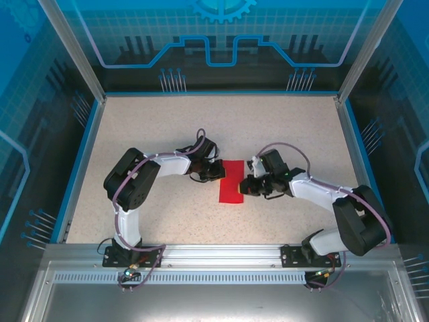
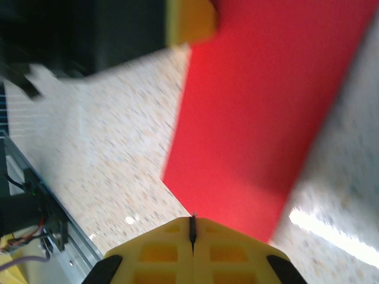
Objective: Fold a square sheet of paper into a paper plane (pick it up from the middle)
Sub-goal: Fold the square sheet of paper in half at the center of the table.
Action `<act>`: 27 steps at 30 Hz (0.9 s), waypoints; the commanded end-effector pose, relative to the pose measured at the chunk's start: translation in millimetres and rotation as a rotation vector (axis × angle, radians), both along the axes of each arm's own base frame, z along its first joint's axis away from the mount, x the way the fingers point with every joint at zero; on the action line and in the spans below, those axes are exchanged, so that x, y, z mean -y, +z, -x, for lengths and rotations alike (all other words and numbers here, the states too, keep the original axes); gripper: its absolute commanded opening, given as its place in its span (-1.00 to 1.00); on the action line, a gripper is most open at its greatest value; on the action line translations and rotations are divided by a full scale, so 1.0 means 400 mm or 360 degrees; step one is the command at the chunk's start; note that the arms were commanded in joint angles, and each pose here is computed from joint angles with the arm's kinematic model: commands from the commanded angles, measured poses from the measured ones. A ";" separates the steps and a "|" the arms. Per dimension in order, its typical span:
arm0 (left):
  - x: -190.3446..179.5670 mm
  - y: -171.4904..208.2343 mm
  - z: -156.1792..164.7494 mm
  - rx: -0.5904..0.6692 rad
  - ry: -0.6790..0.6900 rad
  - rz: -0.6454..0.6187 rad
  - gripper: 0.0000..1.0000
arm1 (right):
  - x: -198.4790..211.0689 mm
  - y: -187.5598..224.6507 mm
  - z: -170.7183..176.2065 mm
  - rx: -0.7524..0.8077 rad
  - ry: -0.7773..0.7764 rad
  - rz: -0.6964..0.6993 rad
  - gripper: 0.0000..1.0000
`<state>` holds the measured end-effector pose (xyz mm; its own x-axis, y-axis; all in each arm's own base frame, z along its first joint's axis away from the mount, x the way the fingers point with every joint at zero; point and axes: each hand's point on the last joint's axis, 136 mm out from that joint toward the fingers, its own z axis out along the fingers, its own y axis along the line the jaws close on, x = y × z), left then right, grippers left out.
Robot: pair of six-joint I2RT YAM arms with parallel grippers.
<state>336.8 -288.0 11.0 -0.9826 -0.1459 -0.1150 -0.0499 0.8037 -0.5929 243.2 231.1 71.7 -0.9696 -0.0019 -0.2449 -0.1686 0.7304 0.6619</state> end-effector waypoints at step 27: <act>-0.179 -0.172 0.116 -0.0326 0.0158 -0.0524 -1.00 | 0.022 -0.194 0.123 -0.0436 0.0120 0.0068 -0.92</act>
